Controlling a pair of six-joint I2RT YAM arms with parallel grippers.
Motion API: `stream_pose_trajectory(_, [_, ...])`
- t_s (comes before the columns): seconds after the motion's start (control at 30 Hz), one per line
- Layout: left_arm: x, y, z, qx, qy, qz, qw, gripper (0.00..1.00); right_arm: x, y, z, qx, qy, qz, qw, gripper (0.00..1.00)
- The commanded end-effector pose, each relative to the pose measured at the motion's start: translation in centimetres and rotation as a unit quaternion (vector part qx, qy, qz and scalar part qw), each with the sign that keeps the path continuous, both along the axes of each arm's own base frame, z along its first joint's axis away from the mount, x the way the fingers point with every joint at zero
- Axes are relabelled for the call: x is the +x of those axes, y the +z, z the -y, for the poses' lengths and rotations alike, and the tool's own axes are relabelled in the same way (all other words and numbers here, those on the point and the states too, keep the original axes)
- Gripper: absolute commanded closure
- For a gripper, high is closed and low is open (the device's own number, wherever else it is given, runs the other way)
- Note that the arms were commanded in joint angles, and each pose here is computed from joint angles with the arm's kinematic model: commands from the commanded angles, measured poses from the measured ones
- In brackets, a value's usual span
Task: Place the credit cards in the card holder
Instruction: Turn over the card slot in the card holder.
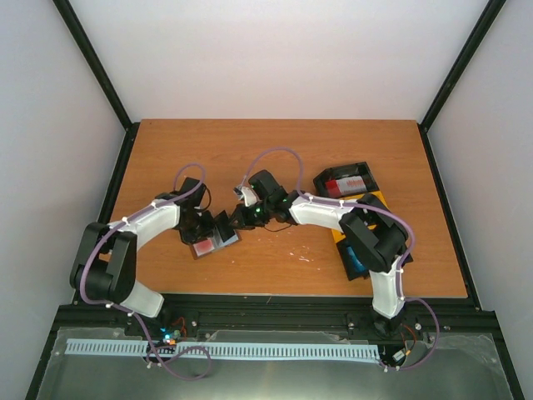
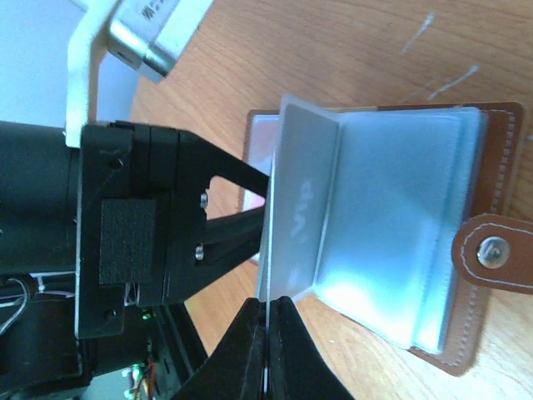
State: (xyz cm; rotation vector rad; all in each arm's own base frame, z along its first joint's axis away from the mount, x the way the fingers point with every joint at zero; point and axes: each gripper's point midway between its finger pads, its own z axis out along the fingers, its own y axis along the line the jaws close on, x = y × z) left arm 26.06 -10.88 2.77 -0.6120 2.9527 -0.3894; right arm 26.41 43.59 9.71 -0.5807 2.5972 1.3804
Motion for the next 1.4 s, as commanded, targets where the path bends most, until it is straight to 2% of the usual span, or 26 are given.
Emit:
stream_pose_trajectory(0.0, [0.3,2.8,-2.1,0.059,0.028,0.010,0.998,0.80,-0.4,-0.5,-0.9,0.026,0.018,-0.022,0.999,0.97])
stream_pose_trajectory(0.13, [0.3,4.6,-3.7,0.094,0.060,0.026,0.993,0.82,-0.4,-1.3,-1.4,0.027,0.025,-0.032,0.999,0.97])
stream_pose_trajectory(0.23, [0.4,5.8,-4.1,0.097,0.072,0.044,0.992,0.86,-0.7,-1.6,-2.1,0.029,0.035,-0.038,0.998,0.97])
stream_pose_trajectory(0.37, [0.6,7.4,-4.3,0.089,0.094,0.072,0.989,0.86,-1.4,-1.7,-3.3,0.037,0.055,-0.041,0.997,0.97])
stream_pose_trajectory(0.63, [0.4,8.9,-4.3,0.064,0.118,0.108,0.985,0.72,-2.5,-2.0,-4.6,0.030,0.082,-0.035,0.996,0.97])
stream_pose_trajectory(0.8, [0.0,7.5,-3.4,0.037,0.109,0.096,0.989,0.70,-2.3,-2.3,-4.5,0.019,0.076,-0.033,0.996,0.97])
stream_pose_trajectory(0.9, [-0.7,5.7,-2.6,0.007,0.105,0.078,0.991,0.65,-1.2,-1.5,-3.9,0.005,0.053,0.000,0.999,0.97])
stream_pose_trajectory(1.07, [-1.7,3.2,-2.5,-0.036,0.119,0.058,0.991,0.47,0.8,-0.9,-2.1,-0.005,0.018,0.017,1.000,0.97])
stream_pose_trajectory(1.2, [-2.0,1.8,-2.9,-0.056,0.121,0.051,0.990,0.45,1.7,-1.6,-1.1,-0.005,0.005,0.005,1.000,0.97])
stream_pose_trajectory(1.37, [-2.1,0.3,-3.3,-0.047,0.122,0.041,0.991,0.48,2.3,-1.8,-1.1,0.011,0.009,-0.008,1.000,0.97])
